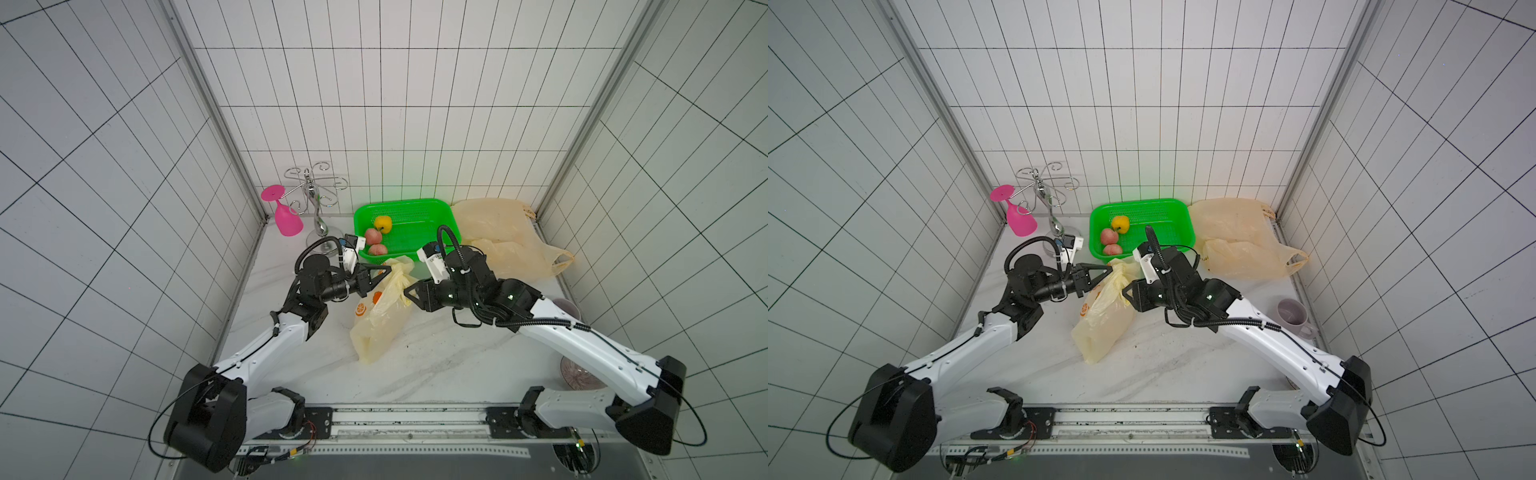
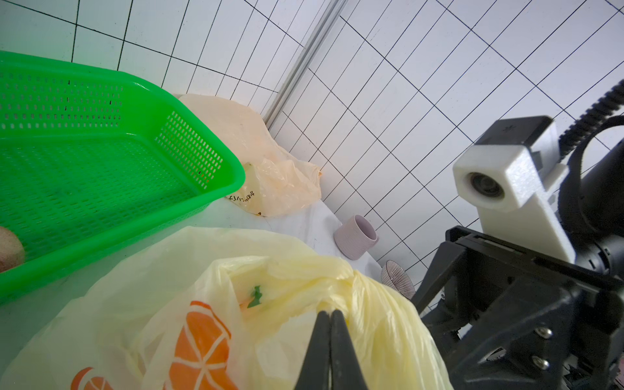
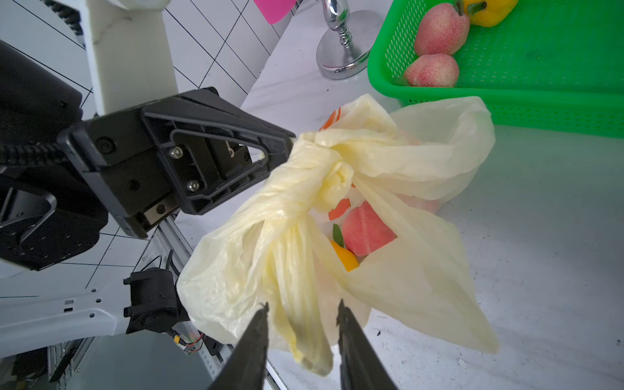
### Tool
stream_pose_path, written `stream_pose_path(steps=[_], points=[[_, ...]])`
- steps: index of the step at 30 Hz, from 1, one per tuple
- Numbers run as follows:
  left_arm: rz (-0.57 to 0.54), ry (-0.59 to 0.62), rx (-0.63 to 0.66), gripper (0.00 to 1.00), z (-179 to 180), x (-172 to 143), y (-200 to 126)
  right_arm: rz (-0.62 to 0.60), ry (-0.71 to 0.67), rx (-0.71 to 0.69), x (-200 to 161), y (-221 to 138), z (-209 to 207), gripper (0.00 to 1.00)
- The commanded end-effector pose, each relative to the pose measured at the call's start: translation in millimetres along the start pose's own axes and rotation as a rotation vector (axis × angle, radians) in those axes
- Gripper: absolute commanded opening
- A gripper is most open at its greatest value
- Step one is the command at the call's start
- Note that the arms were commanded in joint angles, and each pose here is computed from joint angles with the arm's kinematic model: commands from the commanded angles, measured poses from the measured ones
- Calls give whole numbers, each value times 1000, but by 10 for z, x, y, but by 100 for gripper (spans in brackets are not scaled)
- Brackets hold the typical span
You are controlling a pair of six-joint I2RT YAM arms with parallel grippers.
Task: Place the peach into a plastic bag & tie a knot
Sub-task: Tie the plastic bag at the center of the board.
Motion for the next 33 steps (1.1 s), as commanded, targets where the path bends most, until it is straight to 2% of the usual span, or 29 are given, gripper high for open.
stream_pose_path(steps=[1, 4, 7, 11, 16, 21, 27, 29, 33], points=[[-26, 31, -14, 0, -90, 65, -39, -66, -17, -23, 173, -81, 93, 23], [-40, 23, -9, 0, -113, 133, -95, -35, -48, -97, 135, -68, 28, 16], [-51, 27, 2, 0, -116, 165, -130, -26, -65, -108, 100, -70, 5, 17], [-29, 28, -19, 0, -112, 158, -116, -25, -70, -133, 81, -49, -27, 0], [-64, 7, 3, 0, -139, 285, -315, 1, -36, -342, -11, -112, -330, 0], [-39, -18, -1, 0, -228, 320, -424, 79, -62, -658, -181, -183, -715, 0], [7, -84, -1, 0, -159, 238, -441, 112, -64, -811, -237, -178, -903, 0], [30, -103, 12, 0, -110, 213, -445, 130, -65, -786, -252, -134, -901, 0], [6, -85, -47, 0, -87, 124, -393, 94, -49, -490, -227, 1, -675, 0]])
Point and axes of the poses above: each gripper's point midway between its finger pads, its own y axis out along the fingers, its own z axis along the line the jaws close on, x = y × z, the point moved 10 cm from there along -y, back along the fingers, and after that the axes turned 2 degrees about -y, right-handed, at the moved point
